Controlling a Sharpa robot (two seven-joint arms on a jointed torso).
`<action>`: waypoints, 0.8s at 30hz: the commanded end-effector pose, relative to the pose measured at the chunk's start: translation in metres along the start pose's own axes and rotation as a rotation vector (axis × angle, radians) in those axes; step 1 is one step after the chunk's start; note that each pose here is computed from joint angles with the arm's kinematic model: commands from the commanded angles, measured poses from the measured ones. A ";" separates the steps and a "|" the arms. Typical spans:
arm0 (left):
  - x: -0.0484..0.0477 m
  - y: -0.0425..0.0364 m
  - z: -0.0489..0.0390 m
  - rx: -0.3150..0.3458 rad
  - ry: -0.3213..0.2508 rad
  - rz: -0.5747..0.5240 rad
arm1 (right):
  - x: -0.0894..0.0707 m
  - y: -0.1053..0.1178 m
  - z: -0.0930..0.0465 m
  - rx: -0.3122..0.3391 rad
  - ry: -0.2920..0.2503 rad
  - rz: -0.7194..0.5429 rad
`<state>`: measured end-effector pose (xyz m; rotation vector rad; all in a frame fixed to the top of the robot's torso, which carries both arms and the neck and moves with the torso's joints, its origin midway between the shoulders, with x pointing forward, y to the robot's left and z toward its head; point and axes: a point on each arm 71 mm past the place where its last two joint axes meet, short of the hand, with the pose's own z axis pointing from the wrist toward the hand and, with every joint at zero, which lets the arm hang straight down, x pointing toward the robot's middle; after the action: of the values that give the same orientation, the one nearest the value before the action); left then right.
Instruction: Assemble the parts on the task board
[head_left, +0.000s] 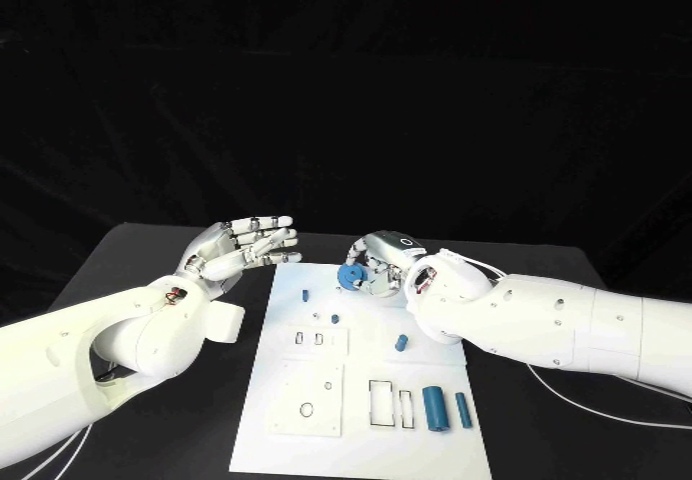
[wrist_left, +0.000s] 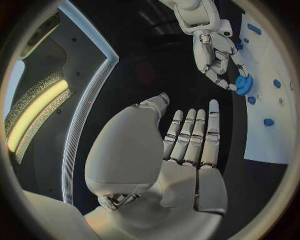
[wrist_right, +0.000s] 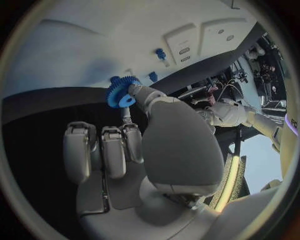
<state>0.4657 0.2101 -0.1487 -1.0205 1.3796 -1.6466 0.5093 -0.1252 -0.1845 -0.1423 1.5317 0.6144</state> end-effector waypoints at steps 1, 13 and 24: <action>0.0035 -0.0008 0.0012 0.006 0.021 -0.012 | 0.003 0.005 0.004 -0.007 -0.013 -0.034; 0.0053 -0.0001 0.0028 0.006 0.025 -0.014 | 0.025 0.019 0.016 -0.017 0.059 -0.037; 0.0062 0.0002 0.0034 0.005 0.027 -0.014 | 0.032 0.021 0.020 -0.012 0.090 -0.059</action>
<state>0.4667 0.2056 -0.1493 -1.0191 1.3856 -1.6549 0.5150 -0.0905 -0.2055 -0.1945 1.5814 0.5963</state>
